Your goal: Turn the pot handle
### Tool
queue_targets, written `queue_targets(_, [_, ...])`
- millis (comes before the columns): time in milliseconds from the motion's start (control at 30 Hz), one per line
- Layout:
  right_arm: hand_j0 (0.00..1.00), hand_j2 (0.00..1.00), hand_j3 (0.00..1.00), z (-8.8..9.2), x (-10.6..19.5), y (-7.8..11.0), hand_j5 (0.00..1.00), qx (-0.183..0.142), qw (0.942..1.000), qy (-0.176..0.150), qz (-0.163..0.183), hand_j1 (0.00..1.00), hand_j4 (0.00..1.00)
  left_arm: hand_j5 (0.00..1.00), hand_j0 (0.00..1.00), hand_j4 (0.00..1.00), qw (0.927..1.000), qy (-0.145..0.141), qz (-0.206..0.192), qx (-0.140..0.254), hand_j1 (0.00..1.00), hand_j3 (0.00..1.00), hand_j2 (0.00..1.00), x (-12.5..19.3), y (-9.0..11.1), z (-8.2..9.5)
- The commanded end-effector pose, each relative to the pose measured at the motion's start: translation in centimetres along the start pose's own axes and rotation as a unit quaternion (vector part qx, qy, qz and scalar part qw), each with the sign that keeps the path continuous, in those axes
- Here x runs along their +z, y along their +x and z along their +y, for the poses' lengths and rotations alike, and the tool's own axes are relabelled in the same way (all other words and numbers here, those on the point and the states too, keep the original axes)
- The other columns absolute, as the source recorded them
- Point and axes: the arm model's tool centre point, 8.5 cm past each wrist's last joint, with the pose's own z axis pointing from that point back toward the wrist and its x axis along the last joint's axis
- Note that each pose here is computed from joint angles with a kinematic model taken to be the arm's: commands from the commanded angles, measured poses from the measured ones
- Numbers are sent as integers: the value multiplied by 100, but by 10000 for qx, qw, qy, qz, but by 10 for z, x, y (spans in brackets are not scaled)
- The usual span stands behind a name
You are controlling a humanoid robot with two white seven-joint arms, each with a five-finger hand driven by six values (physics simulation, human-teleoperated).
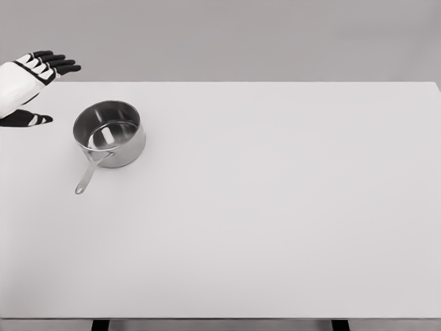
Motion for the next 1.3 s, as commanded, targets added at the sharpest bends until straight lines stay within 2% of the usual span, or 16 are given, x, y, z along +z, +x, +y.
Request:
queue_targets(0, [100, 100, 100, 0, 0, -1, 100, 57, 10000, -16, 15, 100, 100, 100, 100, 100, 10000, 19, -14, 28, 100, 100, 100, -1, 1, 0])
queue_targets(133, [100, 100, 100, 0, 0, -1, 100, 11, 10000, -14, 11, 100, 100, 100, 100, 100, 10000, -86, -42, 18, 100, 100, 100, -4, 3, 1])
queue_targets(200, [100, 100, 100, 0, 0, -1, 100, 10, 10000, -14, 3, 100, 100, 100, 100, 100, 9990, 84, -433, 29, 100, 100, 100, -21, 29, 4])
queue_targets(233, [100, 100, 100, 0, 0, -1, 100, 18, 10000, -13, 2, 100, 100, 100, 100, 100, 9970, 256, -728, 80, 100, 100, 100, -35, 50, 8])
queue_targets(267, [100, 100, 100, 0, 0, -1, 100, 18, 10000, -13, 2, 100, 100, 100, 100, 100, 9953, 316, -907, 110, 100, 100, 100, -45, 63, 11])
queue_targets(367, [100, 100, 100, 0, 0, -1, 100, 18, 10000, -13, 2, 100, 100, 100, 100, 100, 9940, 431, -983, 216, 100, 100, 100, -50, 70, 10])
queue_targets(433, [100, 100, 100, 0, 0, -1, 100, 10, 10000, -14, 3, 100, 100, 100, 100, 100, 9916, 561, -1117, 332, 100, 100, 100, -58, 83, 7])
queue_targets(500, [100, 100, 100, 0, 0, -1, 100, 18, 10000, -13, 2, 100, 100, 100, 100, 100, 9905, 530, -1222, 354, 100, 100, 100, -59, 91, 3])
queue_targets(567, [100, 100, 100, 0, 0, -1, 100, 18, 10000, -13, 2, 100, 100, 100, 100, 100, 9904, 399, -1230, 497, 100, 100, 100, -54, 98, -14])
queue_targets(700, [100, 100, 100, 0, 0, -1, 100, 18, 10000, -13, 2, 100, 100, 100, 100, 100, 9904, 271, -1268, 475, 100, 100, 100, -55, 107, -30])
queue_targets(800, [100, 100, 100, 0, 0, -1, 100, 18, 10000, -13, 2, 100, 100, 100, 100, 100, 9908, 216, -1259, 448, 100, 100, 100, -54, 108, -33])
queue_targets(1000, [100, 100, 100, 0, 0, -1, 100, 18, 10000, -13, 2, 100, 100, 100, 100, 100, 9914, -40, -1185, 561, 100, 100, 100, -42, 114, -60])
queue_targets(1267, [100, 100, 100, 0, 0, -1, 100, 18, 10000, -13, 2, 100, 100, 100, 100, 100, 9923, -80, -1131, 503, 100, 100, 100, -43, 114, -67])
